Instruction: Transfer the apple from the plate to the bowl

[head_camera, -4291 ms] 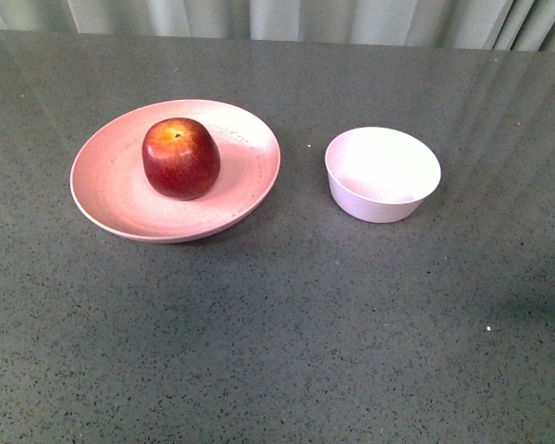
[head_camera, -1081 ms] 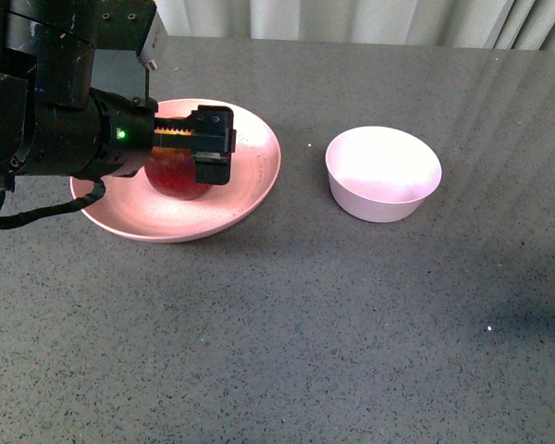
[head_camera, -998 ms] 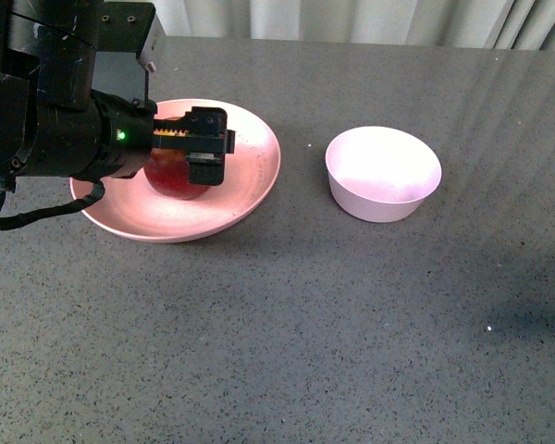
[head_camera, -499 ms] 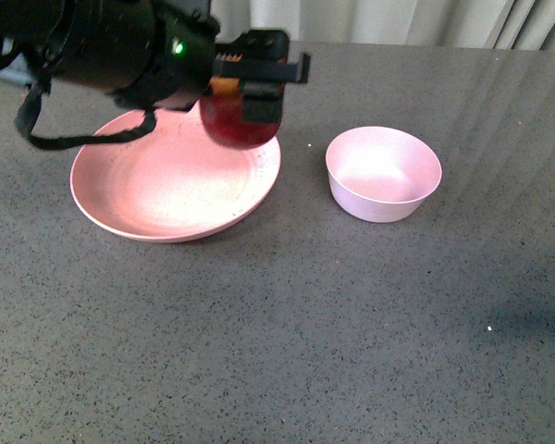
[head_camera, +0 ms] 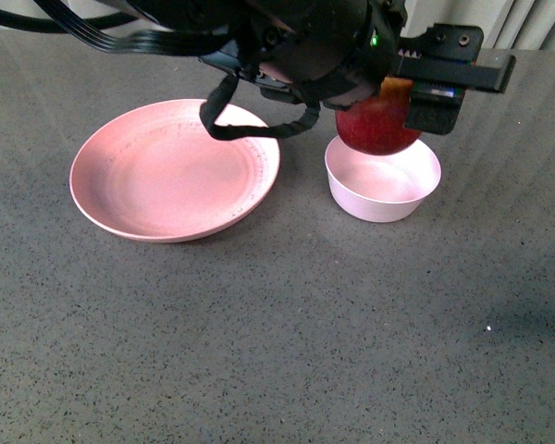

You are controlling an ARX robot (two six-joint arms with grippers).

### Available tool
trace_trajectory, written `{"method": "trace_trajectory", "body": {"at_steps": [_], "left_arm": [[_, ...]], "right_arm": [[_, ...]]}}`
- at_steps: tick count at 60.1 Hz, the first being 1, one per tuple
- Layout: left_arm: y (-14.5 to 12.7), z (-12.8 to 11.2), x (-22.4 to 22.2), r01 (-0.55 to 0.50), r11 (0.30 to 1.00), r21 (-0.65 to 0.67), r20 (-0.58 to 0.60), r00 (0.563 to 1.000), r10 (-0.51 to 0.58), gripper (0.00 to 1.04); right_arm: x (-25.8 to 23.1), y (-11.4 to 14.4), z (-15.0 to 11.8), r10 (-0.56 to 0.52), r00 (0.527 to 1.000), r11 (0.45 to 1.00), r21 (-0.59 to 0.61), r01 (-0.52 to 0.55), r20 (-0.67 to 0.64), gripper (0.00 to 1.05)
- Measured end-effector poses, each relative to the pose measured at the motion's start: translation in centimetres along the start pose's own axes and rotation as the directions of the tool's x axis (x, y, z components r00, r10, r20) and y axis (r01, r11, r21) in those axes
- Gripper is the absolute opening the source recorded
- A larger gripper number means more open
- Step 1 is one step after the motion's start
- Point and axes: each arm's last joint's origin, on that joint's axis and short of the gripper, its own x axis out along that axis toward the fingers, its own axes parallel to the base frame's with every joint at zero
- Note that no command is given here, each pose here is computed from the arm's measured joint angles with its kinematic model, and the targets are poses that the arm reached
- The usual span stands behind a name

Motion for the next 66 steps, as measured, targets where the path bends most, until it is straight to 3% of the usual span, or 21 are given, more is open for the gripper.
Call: {"method": "trace_trajectory", "body": {"at_steps": [49,61,66], "left_arm": [[-0.9,-1.8,5.3,0.006,1.0,0.014,-0.076,0.997,-0.005,0.68],[-0.7,-1.7,5.6,0.002,1.0,0.008,-0.075,0.997,-0.002,0.96],[-0.5,-1.5,5.6,-0.002,1.0,0.004,-0.068,0.998,0.002,0.96]], "right_arm": [[0.0,0.0,0.0,0.0,1.0,1.0,0.0,0.0,0.0,0.96],[0.0,0.0,0.0,0.0,1.0,1.0,0.0,0.0,0.0,0.96],[0.0,0.0,0.0,0.0,1.0,1.0,0.0,0.0,0.0,0.96]]}}
